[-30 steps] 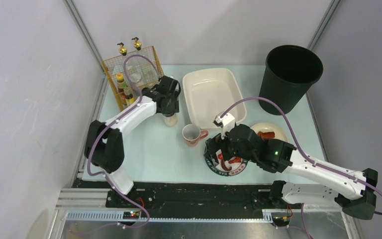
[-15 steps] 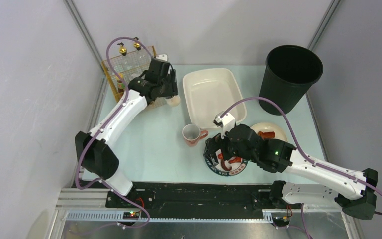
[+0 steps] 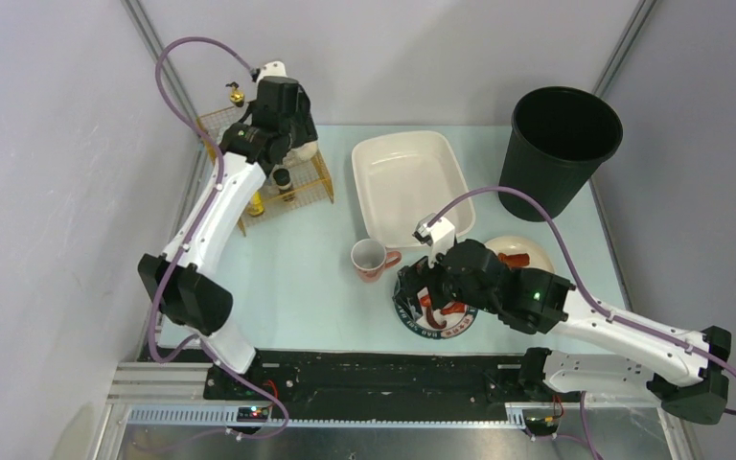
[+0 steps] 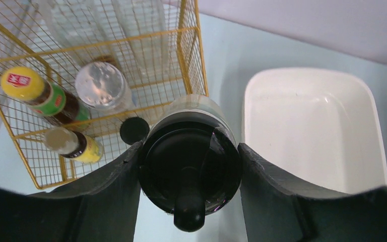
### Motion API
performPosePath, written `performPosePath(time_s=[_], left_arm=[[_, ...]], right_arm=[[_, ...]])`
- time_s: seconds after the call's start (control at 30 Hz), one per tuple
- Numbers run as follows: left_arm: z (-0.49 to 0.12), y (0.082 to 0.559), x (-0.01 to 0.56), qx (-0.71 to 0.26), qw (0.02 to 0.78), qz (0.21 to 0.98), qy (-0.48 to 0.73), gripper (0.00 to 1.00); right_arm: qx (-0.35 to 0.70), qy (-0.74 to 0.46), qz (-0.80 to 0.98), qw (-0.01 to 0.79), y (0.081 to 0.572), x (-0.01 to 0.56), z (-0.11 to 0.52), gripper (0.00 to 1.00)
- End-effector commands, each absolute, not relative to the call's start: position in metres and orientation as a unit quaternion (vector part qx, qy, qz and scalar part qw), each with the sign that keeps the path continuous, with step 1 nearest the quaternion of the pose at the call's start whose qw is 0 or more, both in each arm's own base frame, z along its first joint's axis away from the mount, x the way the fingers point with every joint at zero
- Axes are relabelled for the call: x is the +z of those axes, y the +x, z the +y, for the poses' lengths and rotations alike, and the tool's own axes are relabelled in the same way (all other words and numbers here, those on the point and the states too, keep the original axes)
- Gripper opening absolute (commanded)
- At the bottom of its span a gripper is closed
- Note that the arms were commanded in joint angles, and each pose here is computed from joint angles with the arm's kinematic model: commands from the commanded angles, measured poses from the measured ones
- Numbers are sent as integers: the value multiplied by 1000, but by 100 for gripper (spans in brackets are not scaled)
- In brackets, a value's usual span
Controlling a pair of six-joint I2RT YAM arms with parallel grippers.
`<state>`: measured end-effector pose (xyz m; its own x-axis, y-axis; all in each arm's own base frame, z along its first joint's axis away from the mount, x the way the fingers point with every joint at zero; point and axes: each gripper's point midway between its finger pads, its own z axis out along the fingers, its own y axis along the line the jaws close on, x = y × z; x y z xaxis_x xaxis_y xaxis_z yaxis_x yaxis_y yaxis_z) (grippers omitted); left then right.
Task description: Clear the kitchen counter
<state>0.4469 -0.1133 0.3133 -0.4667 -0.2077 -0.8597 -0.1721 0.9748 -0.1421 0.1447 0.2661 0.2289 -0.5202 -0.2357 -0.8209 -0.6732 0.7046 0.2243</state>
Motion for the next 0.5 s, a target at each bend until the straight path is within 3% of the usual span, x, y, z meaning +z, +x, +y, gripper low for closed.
performPosePath(time_s=[0.0, 0.47], left_arm=[[-93, 469, 349, 3, 552, 820, -148, 0], [-65, 524, 314, 20, 530, 825, -197, 0]], right_arm=[[293, -273, 812, 425, 143, 246, 270, 100], [293, -277, 809, 428, 143, 247, 268, 100]])
